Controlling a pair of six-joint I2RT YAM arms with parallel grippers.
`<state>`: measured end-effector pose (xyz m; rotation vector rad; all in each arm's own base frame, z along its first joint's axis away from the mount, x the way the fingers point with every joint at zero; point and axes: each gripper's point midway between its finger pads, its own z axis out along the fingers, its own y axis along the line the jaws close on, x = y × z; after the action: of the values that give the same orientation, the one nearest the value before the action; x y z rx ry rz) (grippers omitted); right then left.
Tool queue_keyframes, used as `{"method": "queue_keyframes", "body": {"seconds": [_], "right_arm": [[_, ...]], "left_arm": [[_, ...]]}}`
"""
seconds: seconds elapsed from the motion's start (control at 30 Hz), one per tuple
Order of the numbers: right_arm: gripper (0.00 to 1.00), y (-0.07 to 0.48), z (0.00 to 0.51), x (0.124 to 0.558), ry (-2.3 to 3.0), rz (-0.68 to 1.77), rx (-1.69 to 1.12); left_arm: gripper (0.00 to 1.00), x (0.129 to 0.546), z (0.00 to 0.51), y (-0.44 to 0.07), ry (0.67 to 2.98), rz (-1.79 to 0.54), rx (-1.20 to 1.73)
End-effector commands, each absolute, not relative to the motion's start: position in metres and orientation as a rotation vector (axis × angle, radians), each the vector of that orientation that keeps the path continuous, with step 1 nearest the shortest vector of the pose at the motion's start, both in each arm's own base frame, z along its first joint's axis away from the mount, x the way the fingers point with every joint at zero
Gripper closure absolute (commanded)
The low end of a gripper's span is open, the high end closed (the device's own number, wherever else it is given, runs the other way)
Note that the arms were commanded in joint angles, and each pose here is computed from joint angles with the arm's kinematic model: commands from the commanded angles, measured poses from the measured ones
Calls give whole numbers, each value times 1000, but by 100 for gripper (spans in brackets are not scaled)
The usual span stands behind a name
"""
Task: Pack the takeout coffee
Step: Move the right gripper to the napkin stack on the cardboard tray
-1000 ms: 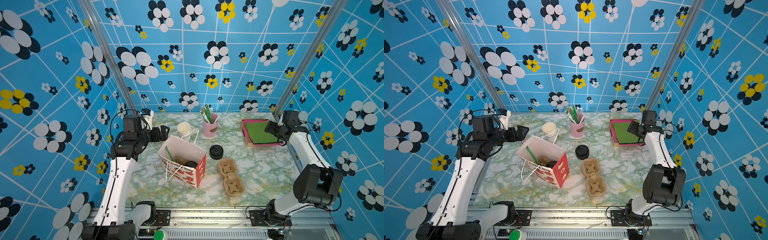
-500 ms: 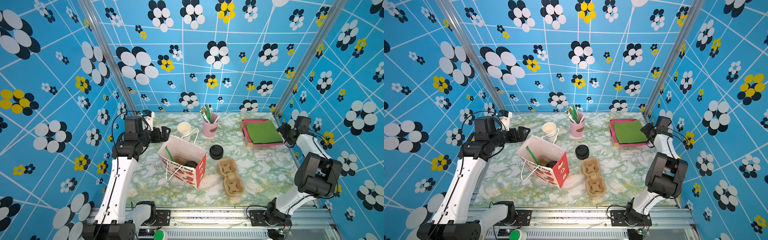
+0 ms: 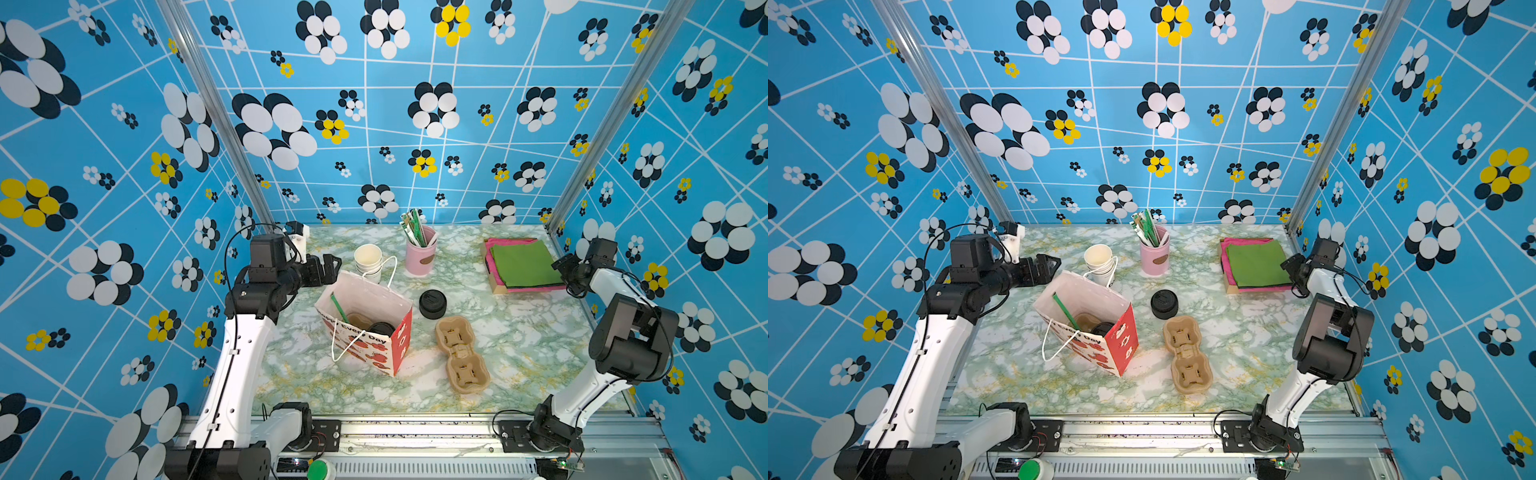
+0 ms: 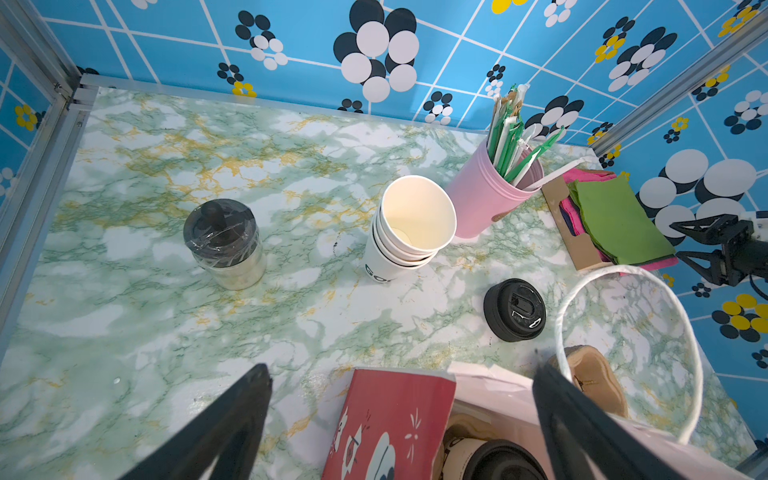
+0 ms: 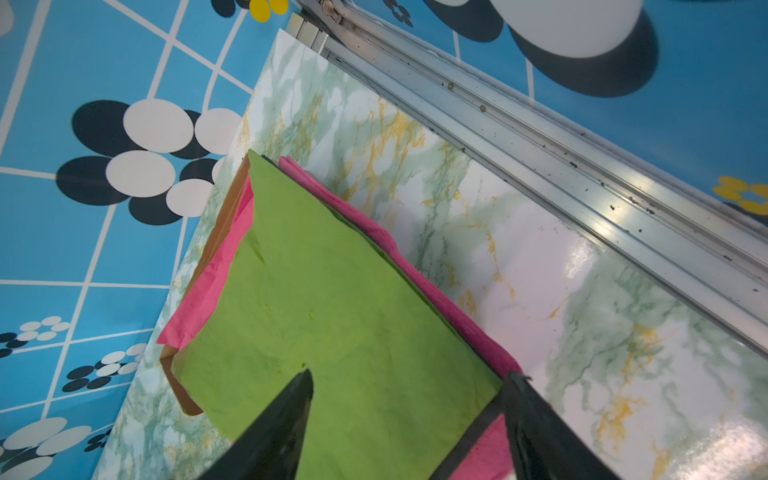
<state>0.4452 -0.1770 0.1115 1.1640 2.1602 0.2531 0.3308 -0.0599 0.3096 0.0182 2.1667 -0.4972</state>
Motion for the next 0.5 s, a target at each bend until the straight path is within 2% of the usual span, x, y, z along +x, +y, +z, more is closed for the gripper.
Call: {"method": "queue_keyframes", "body": {"seconds": [0.0,0.23,0.47], "right_arm": [[27,-181,107,447,2150,261,1190],[31,-180,98,448,2151,285,1215],[47,-177,104,453,2130,321,1216]], "left_arm": [[1,328,313,-58,2145,-501,12],[1,329,312,-58,2147,-503,13],[1,328,311,-58,2148,-500,11]]}}
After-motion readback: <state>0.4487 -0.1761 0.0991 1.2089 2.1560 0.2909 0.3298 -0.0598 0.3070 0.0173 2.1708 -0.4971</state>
